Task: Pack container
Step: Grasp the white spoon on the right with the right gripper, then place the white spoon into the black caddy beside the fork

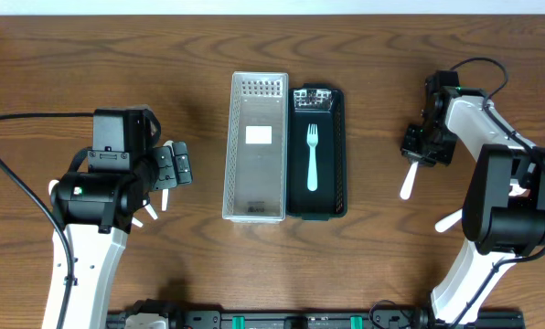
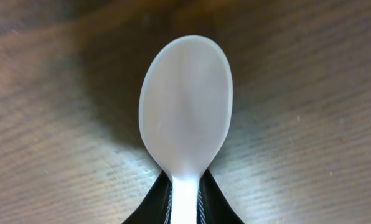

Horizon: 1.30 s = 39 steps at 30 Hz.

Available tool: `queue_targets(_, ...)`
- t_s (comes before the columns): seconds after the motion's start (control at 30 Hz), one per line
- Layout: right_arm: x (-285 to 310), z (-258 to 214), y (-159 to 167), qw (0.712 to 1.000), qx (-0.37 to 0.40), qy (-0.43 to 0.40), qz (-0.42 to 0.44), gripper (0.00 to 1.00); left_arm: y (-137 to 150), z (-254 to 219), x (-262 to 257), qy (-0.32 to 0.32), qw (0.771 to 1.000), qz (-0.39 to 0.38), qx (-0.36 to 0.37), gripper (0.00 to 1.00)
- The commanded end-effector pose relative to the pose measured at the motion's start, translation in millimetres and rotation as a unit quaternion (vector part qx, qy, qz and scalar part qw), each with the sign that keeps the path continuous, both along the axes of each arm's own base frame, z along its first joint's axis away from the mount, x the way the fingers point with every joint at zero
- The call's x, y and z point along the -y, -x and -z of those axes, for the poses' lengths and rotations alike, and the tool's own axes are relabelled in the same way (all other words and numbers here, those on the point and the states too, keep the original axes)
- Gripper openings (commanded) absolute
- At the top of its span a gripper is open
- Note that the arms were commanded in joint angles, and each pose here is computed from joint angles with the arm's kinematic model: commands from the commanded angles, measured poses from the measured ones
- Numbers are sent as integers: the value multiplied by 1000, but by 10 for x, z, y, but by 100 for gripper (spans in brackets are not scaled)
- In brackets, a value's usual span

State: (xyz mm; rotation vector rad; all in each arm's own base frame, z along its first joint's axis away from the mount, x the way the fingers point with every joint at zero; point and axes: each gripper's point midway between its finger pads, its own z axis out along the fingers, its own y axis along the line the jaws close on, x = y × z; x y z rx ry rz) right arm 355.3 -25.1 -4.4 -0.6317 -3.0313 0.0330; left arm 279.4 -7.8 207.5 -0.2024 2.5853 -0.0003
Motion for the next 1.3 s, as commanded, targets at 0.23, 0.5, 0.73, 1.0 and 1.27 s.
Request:
queue_targets(0.23,-592,-1442,-535,984,164,-2,-66,1,-24,-87,-7,-3,1000,4,11,98)
queue_targets(0.5,-1757,-2032,-487,957,248,-50,-142,2,-24,-87,-7,-3,1000,4,11,98)
queue_targets(0.73,-2341,-1354,-219,973,159,-50,-159,1,-24,-87,-7,-3,1000,4,12,98)
queue_targets(1.0,-2388,-1050,-227,976,127,-38,-175,39,-24,-87,-7,-3,1000,4,12,98)
queue_targets(1.27,-1449,-1936,-426,976,209,-16,-66,40,-54,-106,-5,-3,1000,4,19,98)
